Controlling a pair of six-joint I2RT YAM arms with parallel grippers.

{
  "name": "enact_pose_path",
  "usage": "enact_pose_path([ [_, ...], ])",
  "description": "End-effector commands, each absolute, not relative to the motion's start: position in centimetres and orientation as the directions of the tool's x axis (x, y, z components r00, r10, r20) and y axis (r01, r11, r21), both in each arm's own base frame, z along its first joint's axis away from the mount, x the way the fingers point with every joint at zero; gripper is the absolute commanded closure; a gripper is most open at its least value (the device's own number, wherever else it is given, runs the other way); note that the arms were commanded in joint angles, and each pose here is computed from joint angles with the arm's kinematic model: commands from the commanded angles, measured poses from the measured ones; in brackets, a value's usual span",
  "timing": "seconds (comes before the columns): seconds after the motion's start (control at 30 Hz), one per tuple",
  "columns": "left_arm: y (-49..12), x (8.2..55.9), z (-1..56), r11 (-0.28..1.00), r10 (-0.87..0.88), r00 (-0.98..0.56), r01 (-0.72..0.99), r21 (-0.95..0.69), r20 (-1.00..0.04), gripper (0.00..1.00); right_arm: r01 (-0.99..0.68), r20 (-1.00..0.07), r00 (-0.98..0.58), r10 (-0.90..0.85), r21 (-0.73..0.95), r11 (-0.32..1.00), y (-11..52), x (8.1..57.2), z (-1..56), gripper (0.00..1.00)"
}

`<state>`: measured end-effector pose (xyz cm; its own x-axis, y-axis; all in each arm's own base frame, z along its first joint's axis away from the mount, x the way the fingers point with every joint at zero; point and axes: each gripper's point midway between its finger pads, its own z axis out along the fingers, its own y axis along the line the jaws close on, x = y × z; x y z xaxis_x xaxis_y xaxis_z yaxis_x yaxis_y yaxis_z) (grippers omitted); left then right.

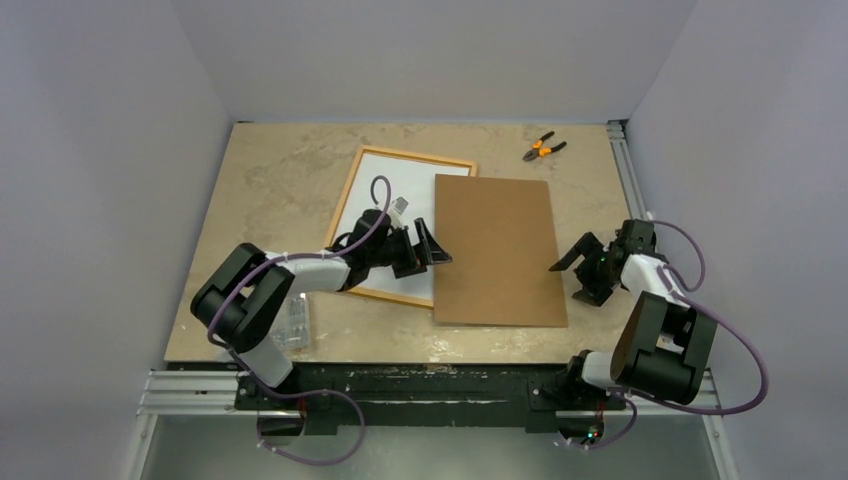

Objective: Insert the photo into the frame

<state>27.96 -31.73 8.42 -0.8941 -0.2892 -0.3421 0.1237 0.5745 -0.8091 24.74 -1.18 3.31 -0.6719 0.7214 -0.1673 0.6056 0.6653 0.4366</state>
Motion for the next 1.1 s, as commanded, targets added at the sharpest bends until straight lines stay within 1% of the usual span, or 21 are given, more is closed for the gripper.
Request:
enact_pose_path([
  [0.0,-33.5,29.5,10.0,0.506,-0.294,-0.888,0.169,-0.846,-0.353,0.09,0.609,-0.133,-0.672,0.729,0.46,0.645,-0.3,24.3,1.9,0.16],
  [0.2,-34.0,30.0,8.7,0.518,-0.287,-0.893,0.161,-0.84,-0.348,0.13,0.609,-0.118,-0.677,0.726,0.464,0.643,0.0,24.0,1.4,0.16],
  [0.47,-36.4,29.8,8.8,0.473,-0.251,-0.903,0.199,-0.858,-0.348,0.23,0.603,-0.09,-0.69,0.718,0.479,0.639,0.5,24.0,0.9,0.16],
  [0.6,-36.8,29.3,9.8,0.454,-0.247,-0.898,0.224,-0.862,-0.364,0.29,0.596,-0.078,-0.699,0.711,0.486,0.639,0.7,24.1,0.8,0.16],
  [0.7,-36.5,29.2,10.9,0.448,-0.261,-0.886,0.24,-0.861,-0.382,0.31,0.591,-0.074,-0.703,0.707,0.493,0.639,0.8,24.1,0.8,0.16],
  [0.9,-36.9,29.0,13.4,0.403,-0.27,-0.865,0.298,-0.866,-0.423,0.44,0.583,-0.064,-0.708,0.703,0.51,0.633,1.3,24.0,0.8,0.16],
  [0.97,-37.3,28.9,13.8,0.394,-0.266,-0.865,0.305,-0.867,-0.425,0.46,0.579,-0.061,-0.711,0.7,0.514,0.633,1.4,24.0,0.8,0.16],
  [1.07,-37.9,28.7,13.5,0.413,-0.249,-0.87,0.302,-0.859,-0.426,0.46,0.575,-0.06,-0.715,0.697,0.515,0.635,1.6,24.0,0.7,0.16],
])
